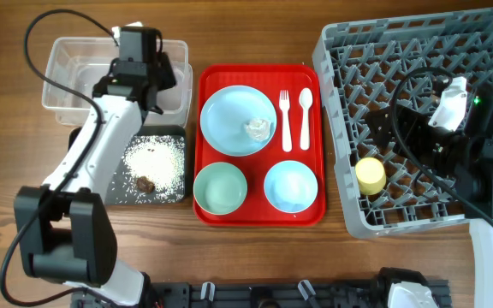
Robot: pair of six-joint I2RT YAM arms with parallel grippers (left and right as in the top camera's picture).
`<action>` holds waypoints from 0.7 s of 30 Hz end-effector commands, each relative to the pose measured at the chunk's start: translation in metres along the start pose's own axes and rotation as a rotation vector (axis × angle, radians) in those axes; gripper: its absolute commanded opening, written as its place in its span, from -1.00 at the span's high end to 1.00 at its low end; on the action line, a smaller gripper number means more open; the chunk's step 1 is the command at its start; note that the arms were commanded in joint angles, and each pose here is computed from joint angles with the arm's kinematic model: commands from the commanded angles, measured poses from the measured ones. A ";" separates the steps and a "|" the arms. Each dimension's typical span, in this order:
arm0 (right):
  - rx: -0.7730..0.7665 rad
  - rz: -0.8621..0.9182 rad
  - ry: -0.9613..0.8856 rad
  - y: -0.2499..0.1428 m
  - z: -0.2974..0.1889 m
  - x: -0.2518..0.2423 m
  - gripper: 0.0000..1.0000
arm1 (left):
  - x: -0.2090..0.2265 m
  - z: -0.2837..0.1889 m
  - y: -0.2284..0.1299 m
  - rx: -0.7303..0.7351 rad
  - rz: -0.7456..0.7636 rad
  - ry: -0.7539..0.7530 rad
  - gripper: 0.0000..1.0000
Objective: Sort waste into correct bins and load items into the dishwasher rack
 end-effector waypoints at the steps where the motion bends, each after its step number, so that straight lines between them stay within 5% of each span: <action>1: -0.002 -0.002 0.016 0.002 -0.001 0.004 -0.82 | -0.045 -0.035 0.007 0.018 0.073 -0.162 -0.94; 6: 0.003 0.000 0.015 0.001 -0.001 0.004 -0.83 | -0.118 -0.059 -0.061 0.155 0.163 -0.255 -0.41; 9: 0.004 -0.001 0.014 0.001 -0.001 0.004 -0.83 | -0.165 -0.055 -0.129 0.267 0.240 -0.285 -0.41; 17: 0.014 0.003 0.012 -0.002 -0.001 0.003 -0.83 | -0.185 -0.021 -0.234 0.516 0.276 -0.255 -0.43; 19: 0.013 0.004 0.012 -0.002 -0.001 0.003 -0.83 | -0.181 -0.012 -0.239 0.533 0.257 -0.230 -0.02; 21: 0.013 0.004 0.012 -0.002 -0.001 0.003 -0.83 | -0.180 -0.011 -0.233 0.524 0.244 -0.231 0.80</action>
Point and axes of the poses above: each gripper's point midway between its finger pads, its own z axis out along the fingers, its own x axis along the line the jaws close on, y = z × x, the point moved 1 cm from there along -z, back along the fingers, and after that the axes turned 6 degrees about -z, right-handed, at the moved point
